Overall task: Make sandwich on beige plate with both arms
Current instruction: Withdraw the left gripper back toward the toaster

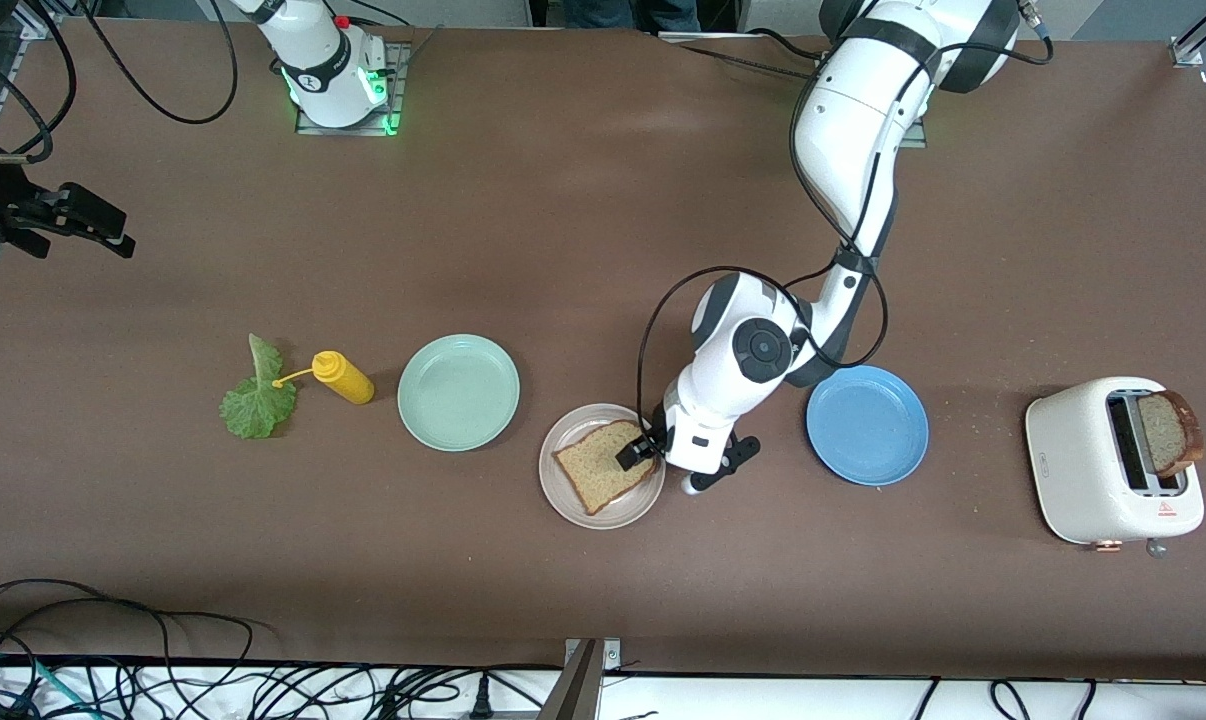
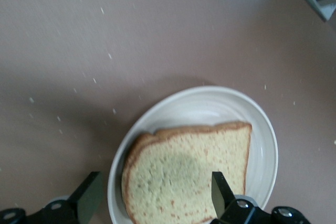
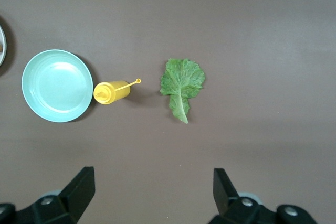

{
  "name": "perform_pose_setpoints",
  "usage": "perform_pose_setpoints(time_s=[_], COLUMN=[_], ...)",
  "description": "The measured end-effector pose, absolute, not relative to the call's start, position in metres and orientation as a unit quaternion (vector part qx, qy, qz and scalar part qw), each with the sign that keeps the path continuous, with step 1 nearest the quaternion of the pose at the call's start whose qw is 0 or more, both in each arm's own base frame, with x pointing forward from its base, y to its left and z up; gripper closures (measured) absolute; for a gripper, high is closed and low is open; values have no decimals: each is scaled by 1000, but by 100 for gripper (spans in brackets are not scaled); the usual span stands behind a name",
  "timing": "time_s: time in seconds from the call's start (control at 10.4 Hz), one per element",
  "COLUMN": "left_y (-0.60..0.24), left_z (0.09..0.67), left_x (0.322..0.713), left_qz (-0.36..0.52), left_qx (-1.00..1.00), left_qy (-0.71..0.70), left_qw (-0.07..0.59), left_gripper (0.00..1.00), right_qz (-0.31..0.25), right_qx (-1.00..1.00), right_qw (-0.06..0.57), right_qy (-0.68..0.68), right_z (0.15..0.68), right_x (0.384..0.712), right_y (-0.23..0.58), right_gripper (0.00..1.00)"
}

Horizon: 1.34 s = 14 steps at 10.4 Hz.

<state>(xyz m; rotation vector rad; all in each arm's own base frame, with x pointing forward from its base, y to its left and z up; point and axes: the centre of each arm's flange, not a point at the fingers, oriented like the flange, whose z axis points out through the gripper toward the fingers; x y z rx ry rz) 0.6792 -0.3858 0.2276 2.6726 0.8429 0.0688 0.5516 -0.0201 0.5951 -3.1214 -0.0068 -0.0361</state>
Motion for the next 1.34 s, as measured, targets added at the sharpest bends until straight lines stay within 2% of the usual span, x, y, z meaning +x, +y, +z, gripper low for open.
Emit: perform_pose_setpoints(time_s=[0.19, 0.57, 0.96, 1.15, 1.34], left_y=[-363, -279, -156, -110, -67], left_z=[250, 338, 445, 474, 494], left_x=[693, 712, 705, 699, 696], left_qz=[34, 5, -35, -31, -26], left_qx=[949, 964, 984, 992, 995], left_qy=[282, 251, 167, 121, 92], left_qw=[136, 87, 47, 12, 10], left_gripper=[0, 0, 0, 0, 0], right_qz=[-12, -14, -15, -16, -16], right_qx=[-1000, -1000, -1000, -1000, -1000], right_qw=[10, 10, 10, 10, 10], right_qy=[-2, -3, -3, -3, -3], right_z=[595, 598, 599, 599, 599], right_x=[552, 552, 552, 552, 552], right_y=[-20, -19, -19, -19, -19], right_gripper=[0, 0, 0, 0, 0])
